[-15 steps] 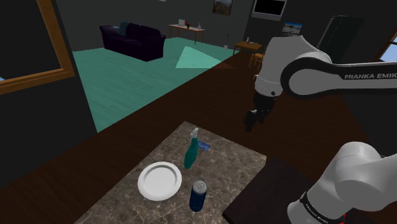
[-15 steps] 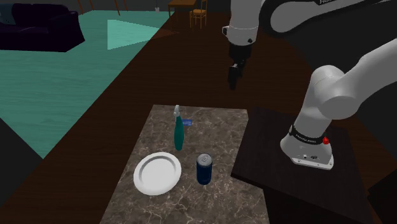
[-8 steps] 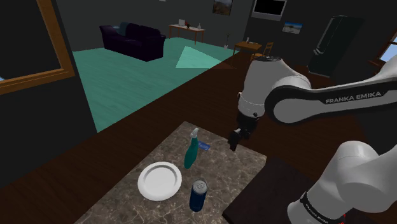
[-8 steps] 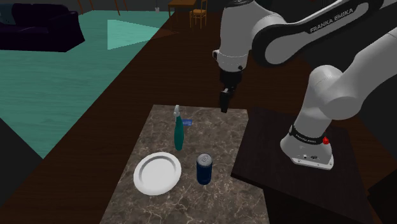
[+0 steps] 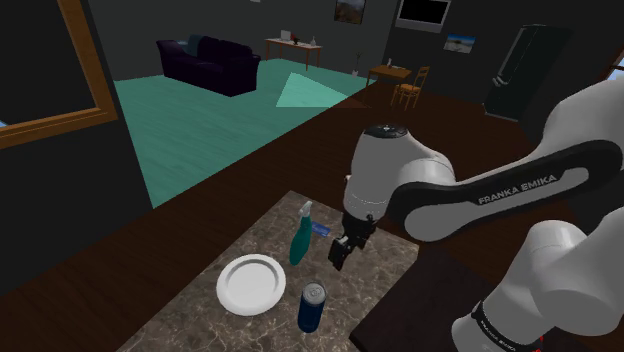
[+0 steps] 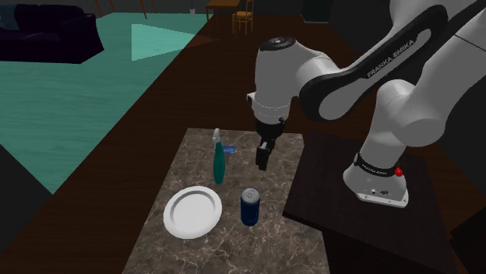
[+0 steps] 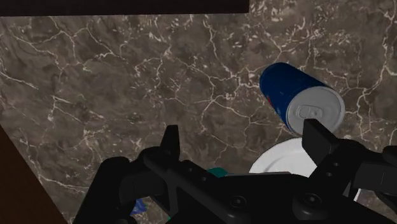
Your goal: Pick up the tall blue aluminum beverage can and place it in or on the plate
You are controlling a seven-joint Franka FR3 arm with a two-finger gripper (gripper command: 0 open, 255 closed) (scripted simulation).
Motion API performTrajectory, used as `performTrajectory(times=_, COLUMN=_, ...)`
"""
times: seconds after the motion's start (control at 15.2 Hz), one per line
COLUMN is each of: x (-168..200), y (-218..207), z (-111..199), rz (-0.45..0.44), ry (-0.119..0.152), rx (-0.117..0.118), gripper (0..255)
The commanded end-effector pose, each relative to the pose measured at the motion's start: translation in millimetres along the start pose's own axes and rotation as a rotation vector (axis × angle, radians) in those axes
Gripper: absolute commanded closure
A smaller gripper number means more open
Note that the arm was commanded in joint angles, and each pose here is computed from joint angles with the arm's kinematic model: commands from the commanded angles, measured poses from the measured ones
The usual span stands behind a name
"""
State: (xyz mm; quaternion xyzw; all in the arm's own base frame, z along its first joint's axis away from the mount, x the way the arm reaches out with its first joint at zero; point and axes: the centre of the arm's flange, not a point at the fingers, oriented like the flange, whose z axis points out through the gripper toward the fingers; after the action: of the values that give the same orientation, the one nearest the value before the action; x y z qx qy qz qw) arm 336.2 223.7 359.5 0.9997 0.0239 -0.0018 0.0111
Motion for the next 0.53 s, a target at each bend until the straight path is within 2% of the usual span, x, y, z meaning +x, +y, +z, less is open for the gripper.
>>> performTrajectory(times=0.0, x=3, y=-20, z=15, rz=-0.010, ry=0.002, rx=0.007, gripper=0)
performTrajectory(times=0.4, x=8, y=-84, z=59, rz=-0.040, ry=0.007, rx=0.022, gripper=0)
performTrajectory(times=0.46, x=8, y=-84, z=64, rz=-0.040, ry=0.007, rx=0.022, gripper=0)
